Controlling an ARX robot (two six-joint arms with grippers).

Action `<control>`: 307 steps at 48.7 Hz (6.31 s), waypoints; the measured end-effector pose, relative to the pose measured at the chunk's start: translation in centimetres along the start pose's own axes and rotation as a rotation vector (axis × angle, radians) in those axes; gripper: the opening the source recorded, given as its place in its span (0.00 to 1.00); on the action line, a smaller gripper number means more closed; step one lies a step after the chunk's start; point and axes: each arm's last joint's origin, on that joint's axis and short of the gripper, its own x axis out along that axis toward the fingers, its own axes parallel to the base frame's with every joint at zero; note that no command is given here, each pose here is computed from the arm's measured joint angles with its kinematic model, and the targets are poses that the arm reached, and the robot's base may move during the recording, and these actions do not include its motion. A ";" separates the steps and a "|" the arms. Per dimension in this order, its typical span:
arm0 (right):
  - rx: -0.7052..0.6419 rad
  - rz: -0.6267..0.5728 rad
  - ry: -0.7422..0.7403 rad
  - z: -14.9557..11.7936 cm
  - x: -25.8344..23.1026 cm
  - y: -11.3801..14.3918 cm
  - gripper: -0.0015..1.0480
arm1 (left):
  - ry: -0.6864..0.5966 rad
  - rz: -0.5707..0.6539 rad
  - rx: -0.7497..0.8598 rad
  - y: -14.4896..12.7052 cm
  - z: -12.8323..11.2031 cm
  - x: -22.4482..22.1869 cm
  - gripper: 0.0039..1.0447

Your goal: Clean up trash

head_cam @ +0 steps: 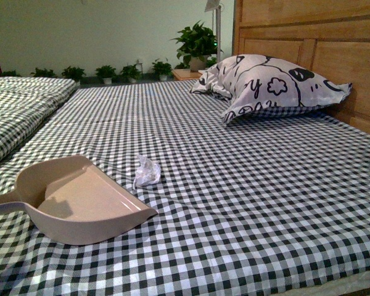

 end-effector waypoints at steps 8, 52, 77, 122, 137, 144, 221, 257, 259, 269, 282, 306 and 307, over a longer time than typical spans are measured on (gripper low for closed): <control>0.000 0.000 0.000 0.0 0.0 0.0 0.19 | 0.000 0.000 0.000 0.0 0.0 0.0 0.26; 0.020 0.504 0.533 -2.5 21.7 8.4 0.19 | 0.000 -0.003 0.000 -0.1 0.0 0.0 0.26; -0.119 0.636 0.609 -7.9 25.9 13.6 0.19 | 0.000 -0.003 0.000 -0.1 0.0 0.0 0.26; -0.238 0.692 0.638 -10.9 22.2 22.5 0.19 | 0.000 -0.003 0.000 -0.1 0.0 0.0 0.26; -0.263 0.691 0.651 -11.6 21.9 23.8 0.19 | 0.000 -0.003 0.000 -0.1 0.0 0.0 0.26; -0.261 0.722 0.665 -11.7 21.2 24.5 0.19 | 0.000 -0.003 0.000 -0.1 0.0 0.0 0.26; -0.275 0.886 0.694 -11.3 16.0 25.6 0.19 | 0.000 -0.003 0.000 -0.1 0.0 0.0 0.26; -0.157 0.818 0.619 -7.9 19.4 20.7 0.19 | -0.001 -0.003 0.000 -0.1 0.0 0.0 0.26; -0.137 0.772 0.613 -7.9 20.1 19.8 0.19 | -0.001 -0.004 0.000 -0.1 0.0 0.1 0.26; -0.053 0.581 0.610 -7.8 22.7 14.5 0.19 | -0.001 -0.004 0.000 -0.1 0.0 0.1 0.26; -0.008 0.471 0.626 -8.4 23.6 10.6 0.19 | -0.014 -0.005 -0.006 -0.1 0.0 0.1 0.26; 0.030 0.454 0.602 -7.1 22.7 9.3 0.19 | -0.144 0.139 -0.048 1.7 1.5 -0.7 0.26; 0.033 0.450 0.601 -7.0 22.7 9.2 0.19 | -0.150 0.148 -0.047 1.8 1.7 -0.8 0.26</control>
